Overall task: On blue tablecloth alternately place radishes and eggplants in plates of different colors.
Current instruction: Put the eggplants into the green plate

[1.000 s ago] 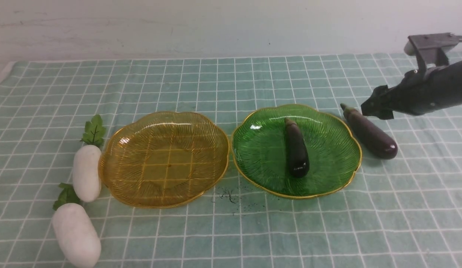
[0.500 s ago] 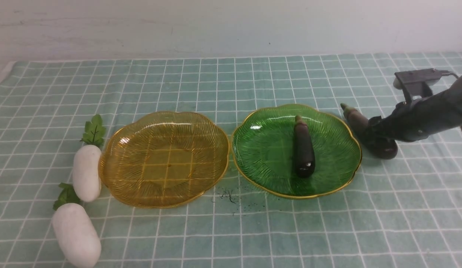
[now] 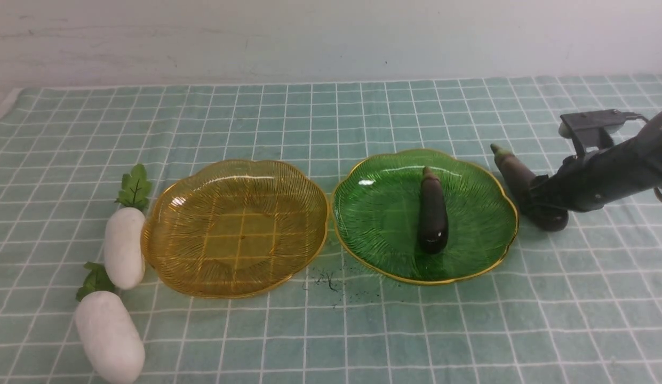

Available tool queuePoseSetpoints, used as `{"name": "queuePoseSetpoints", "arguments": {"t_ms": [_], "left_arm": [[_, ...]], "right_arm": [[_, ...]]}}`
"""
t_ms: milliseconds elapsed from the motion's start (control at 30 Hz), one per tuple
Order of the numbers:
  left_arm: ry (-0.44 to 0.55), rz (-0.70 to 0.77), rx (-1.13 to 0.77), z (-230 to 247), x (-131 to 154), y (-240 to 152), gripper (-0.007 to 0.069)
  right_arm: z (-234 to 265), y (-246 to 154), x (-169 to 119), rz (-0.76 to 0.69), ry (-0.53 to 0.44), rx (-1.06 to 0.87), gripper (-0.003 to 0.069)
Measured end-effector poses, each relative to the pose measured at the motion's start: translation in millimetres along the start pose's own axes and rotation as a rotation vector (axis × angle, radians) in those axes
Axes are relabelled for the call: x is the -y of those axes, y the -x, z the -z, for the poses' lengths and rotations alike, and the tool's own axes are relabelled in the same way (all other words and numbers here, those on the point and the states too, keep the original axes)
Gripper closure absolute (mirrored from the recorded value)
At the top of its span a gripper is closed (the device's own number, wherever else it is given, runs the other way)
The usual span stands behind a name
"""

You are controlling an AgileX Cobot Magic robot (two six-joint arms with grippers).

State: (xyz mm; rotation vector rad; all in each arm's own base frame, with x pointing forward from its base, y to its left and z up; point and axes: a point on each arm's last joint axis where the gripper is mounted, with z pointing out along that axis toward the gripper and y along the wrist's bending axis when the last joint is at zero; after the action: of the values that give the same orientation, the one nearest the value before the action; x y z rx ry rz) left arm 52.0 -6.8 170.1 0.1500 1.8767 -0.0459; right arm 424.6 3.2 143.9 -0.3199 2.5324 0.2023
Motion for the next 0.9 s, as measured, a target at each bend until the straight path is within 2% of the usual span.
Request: {"name": "queuePoseSetpoints", "arguments": {"t_ms": [167,367,500,667,900], "left_arm": [[0.0,0.0,0.0,0.0,0.0,0.0,0.0633],[0.0,0.0,0.0,0.0,0.0,0.0,0.0633],[0.0,0.0,0.0,0.0,0.0,0.0,0.0633],[0.0,0.0,0.0,0.0,0.0,0.0,0.0633],[0.0,0.0,0.0,0.0,0.0,0.0,0.0633]], "right_arm": [[24.9,10.1,-5.3,0.043,0.011,0.019,0.0273],[88.4,31.4,-19.1,0.088,0.022,0.107,0.0273],[127.5,36.9,-36.7,-0.058,0.127,0.131,0.0273],[126.1,29.4,-52.7,-0.26,0.313,0.012,0.0273],[80.2,14.3,-52.3,-0.334,0.34,-0.14,0.0273]]}}
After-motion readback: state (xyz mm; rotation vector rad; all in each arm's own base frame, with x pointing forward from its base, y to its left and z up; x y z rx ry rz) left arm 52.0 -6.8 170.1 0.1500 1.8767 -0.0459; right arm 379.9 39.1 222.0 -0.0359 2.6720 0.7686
